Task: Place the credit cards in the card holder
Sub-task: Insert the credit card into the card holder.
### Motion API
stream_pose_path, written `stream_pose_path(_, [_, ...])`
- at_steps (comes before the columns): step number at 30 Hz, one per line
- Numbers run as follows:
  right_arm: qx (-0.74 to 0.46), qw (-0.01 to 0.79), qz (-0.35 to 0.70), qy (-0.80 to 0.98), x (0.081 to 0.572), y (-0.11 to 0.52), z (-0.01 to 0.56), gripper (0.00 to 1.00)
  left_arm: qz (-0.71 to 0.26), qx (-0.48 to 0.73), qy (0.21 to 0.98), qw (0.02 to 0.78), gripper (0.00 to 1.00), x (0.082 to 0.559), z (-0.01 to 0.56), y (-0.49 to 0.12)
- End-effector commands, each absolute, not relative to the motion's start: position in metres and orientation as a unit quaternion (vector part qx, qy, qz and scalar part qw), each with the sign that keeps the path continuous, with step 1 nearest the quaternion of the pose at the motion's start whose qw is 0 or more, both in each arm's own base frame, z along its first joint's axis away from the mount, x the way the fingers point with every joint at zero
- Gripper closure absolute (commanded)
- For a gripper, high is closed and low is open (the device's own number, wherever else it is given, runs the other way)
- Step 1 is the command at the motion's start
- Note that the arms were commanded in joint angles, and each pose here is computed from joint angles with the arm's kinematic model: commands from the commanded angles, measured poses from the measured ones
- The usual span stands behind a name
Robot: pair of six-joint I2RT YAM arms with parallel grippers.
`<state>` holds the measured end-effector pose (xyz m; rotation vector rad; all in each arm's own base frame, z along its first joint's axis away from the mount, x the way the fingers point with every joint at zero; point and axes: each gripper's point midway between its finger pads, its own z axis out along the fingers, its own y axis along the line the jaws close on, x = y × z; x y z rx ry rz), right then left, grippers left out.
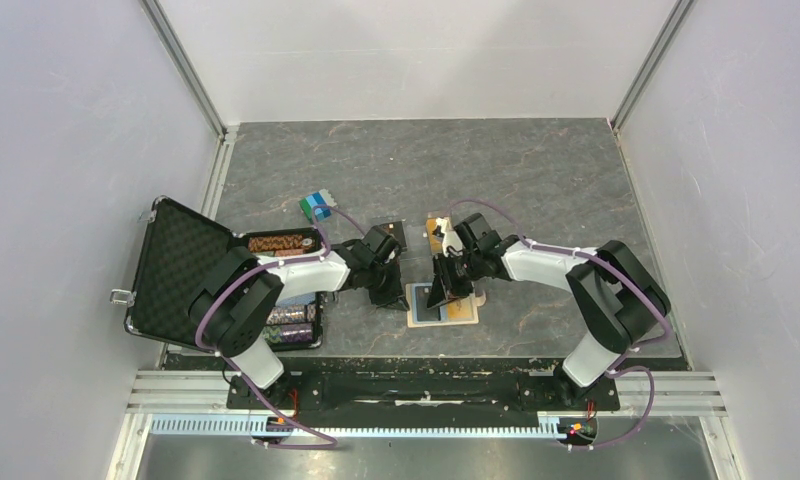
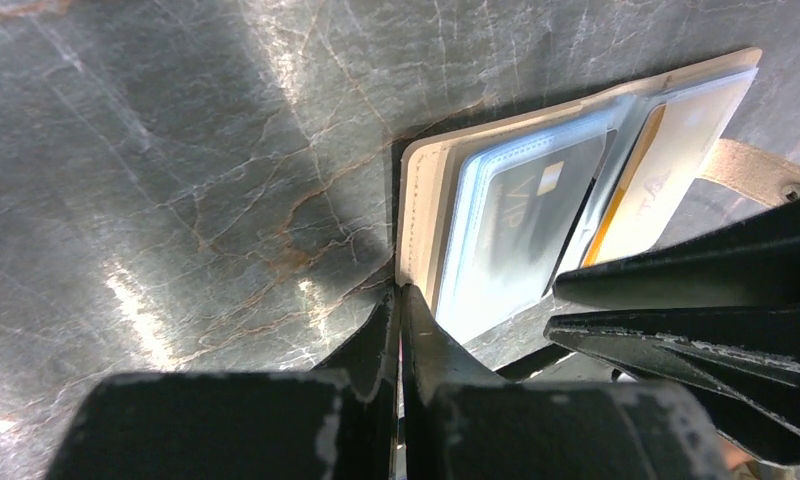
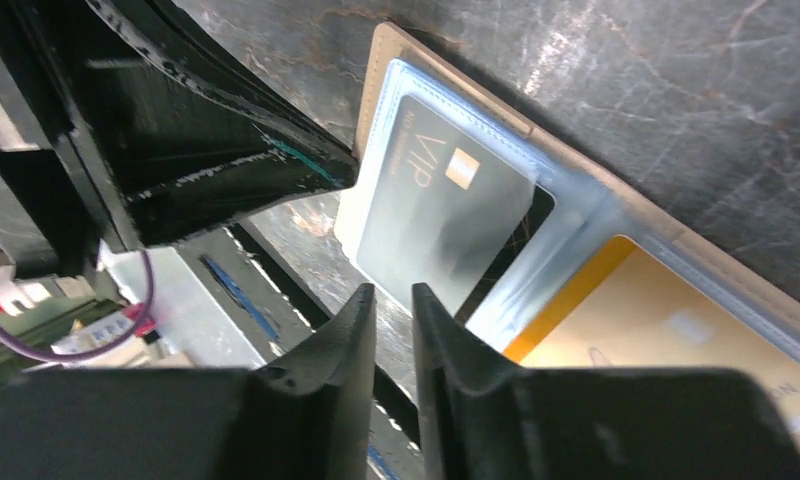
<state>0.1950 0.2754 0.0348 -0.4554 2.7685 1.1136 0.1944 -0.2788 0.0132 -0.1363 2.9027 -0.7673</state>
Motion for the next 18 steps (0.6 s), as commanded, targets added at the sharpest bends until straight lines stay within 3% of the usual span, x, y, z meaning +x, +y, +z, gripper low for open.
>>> stream_pose_path(1, [-0.161,0.072,0.395,0.902,0.204,0.290,0.049,0.82,-0.189,-0.024,0.979,0.074,0.97,0.194,0.004,-0.259])
stream_pose_path(6, [-0.178,0.090,0.355,0.913,0.213,0.280,0.052,0.77,-0.198,-0.006,0.975,0.103,0.86,0.205,0.031,-0.263])
stream_pose_path(11, [-0.180,0.112,0.350,0.912,0.222,0.272,0.062,0.76,-0.250,-0.005,0.960,0.124,0.62,0.212,0.059,-0.279])
stream_pose_path(15, [-0.176,0.106,0.343,0.917,0.222,0.260,0.052,0.97,-0.297,-0.011,0.947,0.121,0.55,0.213,0.067,-0.295])
stream_pose_path(18, [-0.182,0.095,0.335,0.920,0.217,0.254,0.040,1.00,-0.324,-0.019,0.939,0.113,0.56,0.213,0.064,-0.303])
